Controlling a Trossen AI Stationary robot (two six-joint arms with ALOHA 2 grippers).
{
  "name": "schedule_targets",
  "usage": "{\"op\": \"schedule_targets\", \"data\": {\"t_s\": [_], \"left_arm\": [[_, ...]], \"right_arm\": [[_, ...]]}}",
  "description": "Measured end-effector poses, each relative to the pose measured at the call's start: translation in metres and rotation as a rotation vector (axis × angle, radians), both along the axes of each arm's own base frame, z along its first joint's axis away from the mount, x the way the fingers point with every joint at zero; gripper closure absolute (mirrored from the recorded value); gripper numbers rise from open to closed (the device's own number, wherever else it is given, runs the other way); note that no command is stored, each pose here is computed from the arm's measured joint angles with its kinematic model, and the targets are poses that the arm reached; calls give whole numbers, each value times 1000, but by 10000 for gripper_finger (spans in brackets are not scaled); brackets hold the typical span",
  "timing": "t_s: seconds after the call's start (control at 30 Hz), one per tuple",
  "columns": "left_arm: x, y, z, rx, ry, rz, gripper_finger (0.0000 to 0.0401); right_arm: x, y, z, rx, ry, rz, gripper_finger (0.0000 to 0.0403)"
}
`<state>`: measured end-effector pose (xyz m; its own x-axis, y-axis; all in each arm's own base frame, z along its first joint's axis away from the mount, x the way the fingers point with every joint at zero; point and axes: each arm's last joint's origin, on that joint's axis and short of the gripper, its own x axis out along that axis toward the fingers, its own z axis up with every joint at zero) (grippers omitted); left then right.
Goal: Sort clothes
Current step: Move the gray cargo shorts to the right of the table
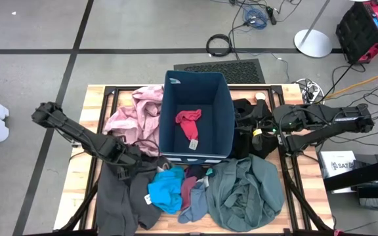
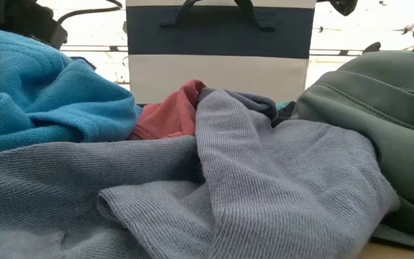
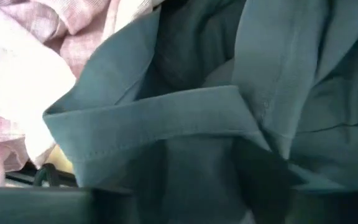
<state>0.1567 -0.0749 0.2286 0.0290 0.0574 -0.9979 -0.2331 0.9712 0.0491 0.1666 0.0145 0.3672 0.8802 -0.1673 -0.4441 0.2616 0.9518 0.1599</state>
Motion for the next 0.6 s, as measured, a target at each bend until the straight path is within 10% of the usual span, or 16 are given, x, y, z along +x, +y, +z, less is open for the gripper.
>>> {"op": "schedule_targets", "data": {"t_s": [0.17,0.6], "left_arm": [[1,1,1,23,-14,1,383],[28,-16,97,-23,-440,-160,398]], "right_arm": [[0,0,1,5,-7,-2,250],[2,1,3,32,-38,-1,250]]}}
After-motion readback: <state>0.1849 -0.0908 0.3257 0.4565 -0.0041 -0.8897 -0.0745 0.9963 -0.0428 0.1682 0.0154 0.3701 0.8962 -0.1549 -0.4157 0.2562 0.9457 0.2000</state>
